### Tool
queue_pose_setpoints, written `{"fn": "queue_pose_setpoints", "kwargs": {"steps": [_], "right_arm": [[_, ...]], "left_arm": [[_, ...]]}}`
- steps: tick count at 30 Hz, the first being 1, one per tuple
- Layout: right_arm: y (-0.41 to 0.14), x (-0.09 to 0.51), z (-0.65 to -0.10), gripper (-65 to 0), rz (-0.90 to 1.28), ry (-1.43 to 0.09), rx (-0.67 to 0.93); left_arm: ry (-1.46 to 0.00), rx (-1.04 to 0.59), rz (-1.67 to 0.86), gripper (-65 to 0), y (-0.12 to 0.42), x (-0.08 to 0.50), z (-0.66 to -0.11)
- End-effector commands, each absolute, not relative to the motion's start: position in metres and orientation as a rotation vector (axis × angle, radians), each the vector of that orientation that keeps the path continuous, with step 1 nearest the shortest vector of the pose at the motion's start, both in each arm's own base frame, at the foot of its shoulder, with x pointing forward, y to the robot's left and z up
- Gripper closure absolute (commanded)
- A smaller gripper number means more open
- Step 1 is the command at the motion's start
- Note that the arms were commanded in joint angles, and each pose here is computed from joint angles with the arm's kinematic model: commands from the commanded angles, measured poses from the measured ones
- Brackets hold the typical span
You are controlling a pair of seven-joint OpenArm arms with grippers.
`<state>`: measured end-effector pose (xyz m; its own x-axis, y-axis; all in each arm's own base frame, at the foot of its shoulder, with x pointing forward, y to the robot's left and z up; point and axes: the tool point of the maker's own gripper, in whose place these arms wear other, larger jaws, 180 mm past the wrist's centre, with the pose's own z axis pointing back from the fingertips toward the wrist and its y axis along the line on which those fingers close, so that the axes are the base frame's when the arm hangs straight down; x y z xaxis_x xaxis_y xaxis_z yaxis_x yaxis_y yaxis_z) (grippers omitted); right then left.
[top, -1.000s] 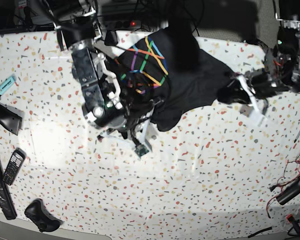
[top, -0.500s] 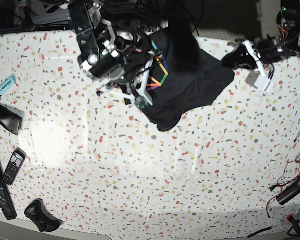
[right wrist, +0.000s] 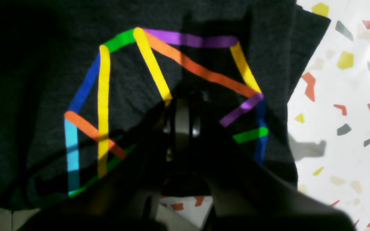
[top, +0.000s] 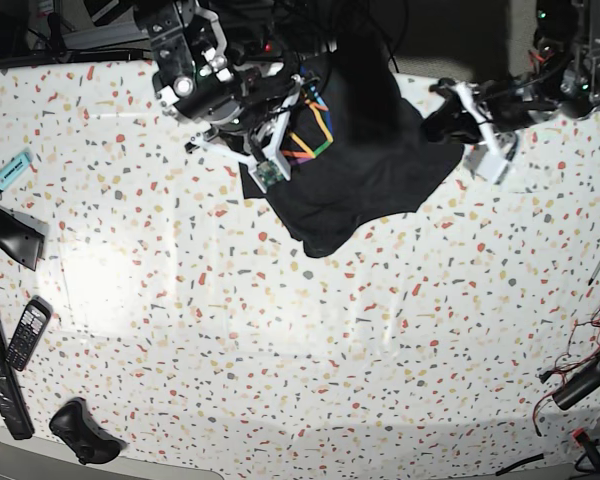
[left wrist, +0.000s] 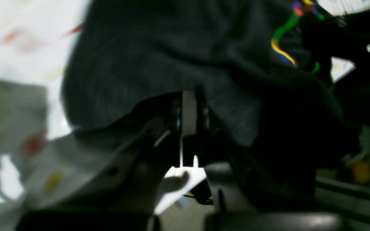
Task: Fold the T-shirt properly
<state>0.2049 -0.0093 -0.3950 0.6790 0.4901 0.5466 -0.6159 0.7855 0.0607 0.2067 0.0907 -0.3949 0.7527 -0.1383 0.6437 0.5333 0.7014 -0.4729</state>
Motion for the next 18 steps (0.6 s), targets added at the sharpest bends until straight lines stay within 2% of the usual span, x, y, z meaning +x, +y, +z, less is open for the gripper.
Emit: {"fn": "queue_pose_setpoints", "kwargs": {"steps": [1, 10, 18], "right_arm": [[-0.007, 0.211, -0.387, 0.0, 0.625, -0.572, 0.255], [0.0, 0.219, -0.379, 0.0, 0.582, -0.633, 0.295], [0.006, 0.246, -0.362, 0.0, 0.528, -0.747, 0.328]], "left_arm": [[-0.67, -0.711, -0.42, 0.0, 0.089, 0.219, -0.384], [-0.691, -0.685, -0.419, 0.0, 0.09, 0.272, -0.399], [-0.753, -0.668, -0.363, 0.0, 0.107, 0.337, -0.388]]}}
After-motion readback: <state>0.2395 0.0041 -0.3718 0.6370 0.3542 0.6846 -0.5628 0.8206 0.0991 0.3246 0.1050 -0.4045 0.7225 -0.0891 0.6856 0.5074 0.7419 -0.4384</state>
